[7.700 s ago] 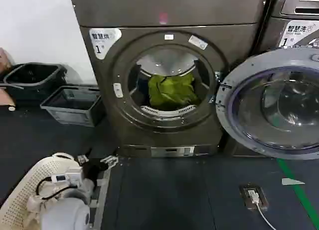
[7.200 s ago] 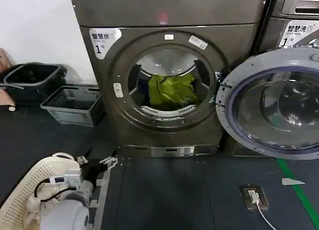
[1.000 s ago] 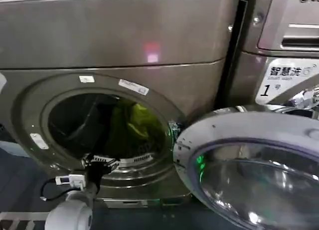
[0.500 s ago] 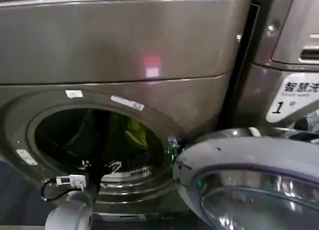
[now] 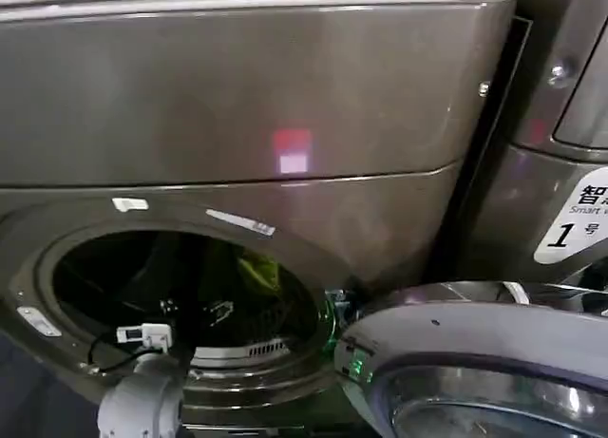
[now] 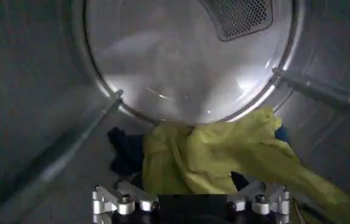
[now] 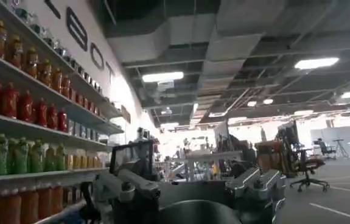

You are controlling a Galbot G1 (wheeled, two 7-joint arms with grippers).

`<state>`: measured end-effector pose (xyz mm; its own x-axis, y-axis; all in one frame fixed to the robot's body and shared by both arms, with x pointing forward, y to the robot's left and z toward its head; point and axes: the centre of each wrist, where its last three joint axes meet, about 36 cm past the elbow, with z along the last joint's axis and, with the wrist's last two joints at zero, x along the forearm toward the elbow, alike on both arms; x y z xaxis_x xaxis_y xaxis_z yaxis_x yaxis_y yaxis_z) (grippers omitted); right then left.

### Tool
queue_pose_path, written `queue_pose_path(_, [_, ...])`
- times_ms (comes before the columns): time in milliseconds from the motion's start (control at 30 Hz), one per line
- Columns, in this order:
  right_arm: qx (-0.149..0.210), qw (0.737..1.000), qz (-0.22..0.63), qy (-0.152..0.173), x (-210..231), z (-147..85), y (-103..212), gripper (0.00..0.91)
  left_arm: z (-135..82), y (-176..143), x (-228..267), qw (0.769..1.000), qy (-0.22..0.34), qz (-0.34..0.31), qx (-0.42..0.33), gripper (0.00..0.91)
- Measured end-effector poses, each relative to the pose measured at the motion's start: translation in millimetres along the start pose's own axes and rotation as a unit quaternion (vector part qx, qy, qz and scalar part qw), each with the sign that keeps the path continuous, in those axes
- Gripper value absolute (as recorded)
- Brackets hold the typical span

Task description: Grasp the clothes from the dryer.

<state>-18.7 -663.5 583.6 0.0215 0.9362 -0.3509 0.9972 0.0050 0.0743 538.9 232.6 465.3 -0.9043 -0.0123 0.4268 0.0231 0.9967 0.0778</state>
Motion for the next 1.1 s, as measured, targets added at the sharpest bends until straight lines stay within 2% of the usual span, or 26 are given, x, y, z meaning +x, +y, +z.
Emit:
queue_pose_path(400, [0.002,1.0,-0.001,0.002,3,2,0,0.907,-32,4,-89,0.998,0.062,0.005,-0.024,0.907])
queue_pose_path(500, [0.003,1.0,-0.002,0.003,5,3,-1,0.907,-41,5,-101,0.996,0.06,0.023,-0.067,0.907])
queue_pose_path(633, [0.006,1.0,-0.001,0.004,8,4,-4,0.907,-49,9,-107,0.982,0.042,0.058,-0.177,0.907])
queue_pose_path(733, [0.007,1.0,-0.001,0.005,9,5,-4,0.907,-62,12,-109,0.954,0.03,0.092,-0.284,0.907])
queue_pose_path(900, [0.008,1.0,-0.003,0.005,10,5,-3,0.907,-79,13,-115,0.881,0.048,0.146,-0.448,0.907])
queue_pose_path(1000, [0.008,1.0,-0.003,0.005,11,6,-4,0.907,-88,17,-118,0.832,0.076,0.172,-0.521,0.907])
queue_pose_path(1100, [0.007,1.0,-0.005,0.006,11,8,-2,0.907,-97,20,-121,0.793,0.099,0.199,-0.567,0.907])
